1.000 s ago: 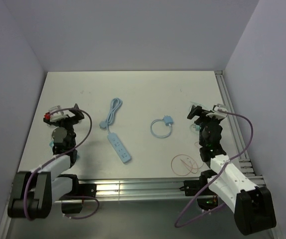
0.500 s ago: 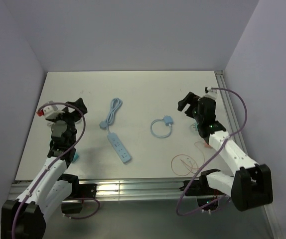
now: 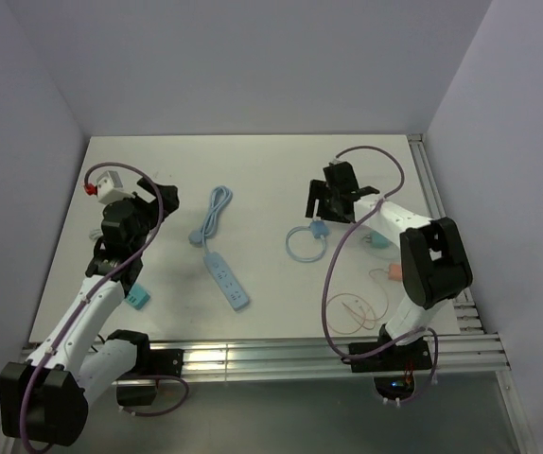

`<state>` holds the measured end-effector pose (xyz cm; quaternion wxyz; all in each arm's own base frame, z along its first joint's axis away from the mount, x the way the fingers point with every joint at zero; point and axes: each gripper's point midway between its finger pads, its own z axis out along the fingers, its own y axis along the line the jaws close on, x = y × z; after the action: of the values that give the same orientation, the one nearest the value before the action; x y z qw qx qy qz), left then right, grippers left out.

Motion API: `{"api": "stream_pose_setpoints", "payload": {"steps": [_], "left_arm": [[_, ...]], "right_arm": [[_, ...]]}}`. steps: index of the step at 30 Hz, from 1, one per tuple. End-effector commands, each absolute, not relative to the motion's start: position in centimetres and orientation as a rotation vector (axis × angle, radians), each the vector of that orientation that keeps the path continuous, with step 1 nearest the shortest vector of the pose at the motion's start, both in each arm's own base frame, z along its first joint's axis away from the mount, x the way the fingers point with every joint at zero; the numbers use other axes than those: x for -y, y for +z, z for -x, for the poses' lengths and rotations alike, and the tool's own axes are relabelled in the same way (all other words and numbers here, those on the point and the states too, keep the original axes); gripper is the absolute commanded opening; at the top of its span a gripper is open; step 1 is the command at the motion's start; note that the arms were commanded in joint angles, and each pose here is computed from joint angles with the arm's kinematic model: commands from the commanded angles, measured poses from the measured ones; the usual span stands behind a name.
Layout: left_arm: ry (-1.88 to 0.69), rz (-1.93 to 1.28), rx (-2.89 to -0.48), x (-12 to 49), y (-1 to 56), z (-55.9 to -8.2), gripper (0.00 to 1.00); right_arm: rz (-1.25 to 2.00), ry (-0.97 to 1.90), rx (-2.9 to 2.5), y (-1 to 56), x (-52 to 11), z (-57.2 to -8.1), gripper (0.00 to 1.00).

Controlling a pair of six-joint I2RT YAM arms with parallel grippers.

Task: Insert the plug

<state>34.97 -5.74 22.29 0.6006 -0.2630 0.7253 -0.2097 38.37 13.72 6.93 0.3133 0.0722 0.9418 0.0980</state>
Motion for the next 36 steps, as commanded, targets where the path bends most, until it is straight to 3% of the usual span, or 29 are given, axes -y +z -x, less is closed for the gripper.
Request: {"api": "stream_pose_setpoints", "payload": {"steps": [1,9,17,26,28,30,33,36], "left_arm": [[-0.572,0.515,-1.659,7.3,24.8,-35.1,0.99],[-0.73,0.372,-1.686,10.6,25.0,-35.4,0.96],[-0.867,0.258,-1.742,13.7,24.4,-35.7,0.92],[-0.898,0.189,-1.764,15.3,24.3,-35.7,0.89],[-0.91,0.166,-1.77,15.9,24.3,-35.6,0.87],[-0.925,0.14,-1.779,16.5,24.3,-35.6,0.83],[-0.947,0.098,-1.794,17.7,24.6,-35.4,0.8],[-1.008,0.042,-1.817,19.6,24.8,-34.9,0.75]], "right_arm": [[-0.143,0.122,-2.535,6.3,-12.0,-37.8,0.81],[-0.1,0.146,-2.613,3.9,-12.7,-36.9,0.68],[-0.069,0.203,-2.638,3.1,-14.0,-37.3,0.66],[-0.043,0.306,-2.647,2.8,-15.6,-37.0,0.55],[-0.049,0.304,-2.638,2.9,-15.6,-36.8,0.49],[-0.054,0.294,-2.636,2.9,-15.5,-36.8,0.33],[-0.043,0.31,-2.619,3.4,-15.7,-36.8,0.19],[-0.003,0.314,-2.562,4.9,-16.1,-36.8,0.12]]}}
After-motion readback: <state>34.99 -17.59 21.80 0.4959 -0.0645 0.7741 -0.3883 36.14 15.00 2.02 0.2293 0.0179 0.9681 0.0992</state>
